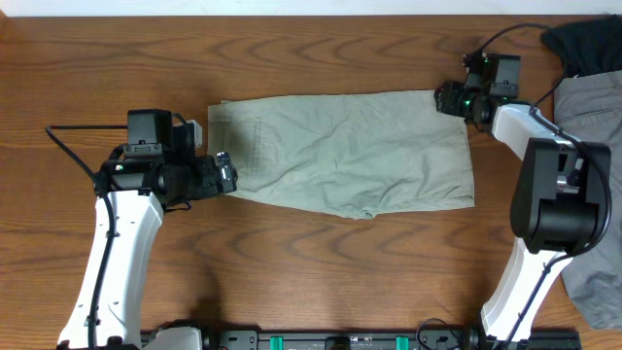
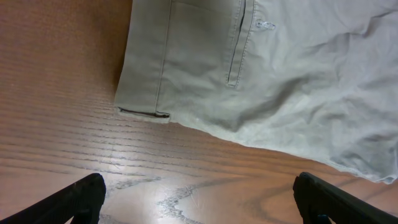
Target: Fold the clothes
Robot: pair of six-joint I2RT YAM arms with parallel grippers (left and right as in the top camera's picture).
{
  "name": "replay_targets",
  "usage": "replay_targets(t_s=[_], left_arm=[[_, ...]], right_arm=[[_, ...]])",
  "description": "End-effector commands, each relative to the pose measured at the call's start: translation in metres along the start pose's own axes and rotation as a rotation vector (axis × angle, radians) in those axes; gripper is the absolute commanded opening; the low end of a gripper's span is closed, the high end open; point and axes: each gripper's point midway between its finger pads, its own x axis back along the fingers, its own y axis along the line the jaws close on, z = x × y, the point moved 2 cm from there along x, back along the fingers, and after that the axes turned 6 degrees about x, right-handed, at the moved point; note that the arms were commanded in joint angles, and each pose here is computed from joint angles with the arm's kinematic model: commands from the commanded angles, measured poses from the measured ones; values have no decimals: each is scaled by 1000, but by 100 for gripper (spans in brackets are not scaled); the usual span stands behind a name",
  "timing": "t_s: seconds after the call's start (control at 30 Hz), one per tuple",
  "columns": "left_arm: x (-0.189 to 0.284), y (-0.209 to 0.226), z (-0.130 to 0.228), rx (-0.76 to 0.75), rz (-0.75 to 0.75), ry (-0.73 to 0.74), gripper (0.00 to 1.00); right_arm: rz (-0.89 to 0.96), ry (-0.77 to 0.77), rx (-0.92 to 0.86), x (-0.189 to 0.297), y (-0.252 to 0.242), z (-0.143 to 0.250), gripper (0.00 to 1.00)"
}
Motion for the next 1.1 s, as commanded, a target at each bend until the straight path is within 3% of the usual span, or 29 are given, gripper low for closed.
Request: replay_targets(t_s=[0.0,0.23,0.4,0.53,0.87,1.07], left_arm=[[4,-1,-6,4,-2,-20,98],[4,0,-6,4,-2,-20,98],[4,-1,-8,2,0,-28,98],[4,-3,-14,-5,8,-54,98],[7,-16,-58,-73,58,-242,98],[-27,1,-83,-73,40,-253,96]], right_arm=[[-69,15,-36,-9,10,7,54],[-155,-15,-63,-13,21,2,39],[-277,-55,-59,-5,28,-10,14],[-374,-72,-91,14,28,-21,2],[-583,-122,6,111,68,-57,1],[-521,-137,51,174,88,-66,2]])
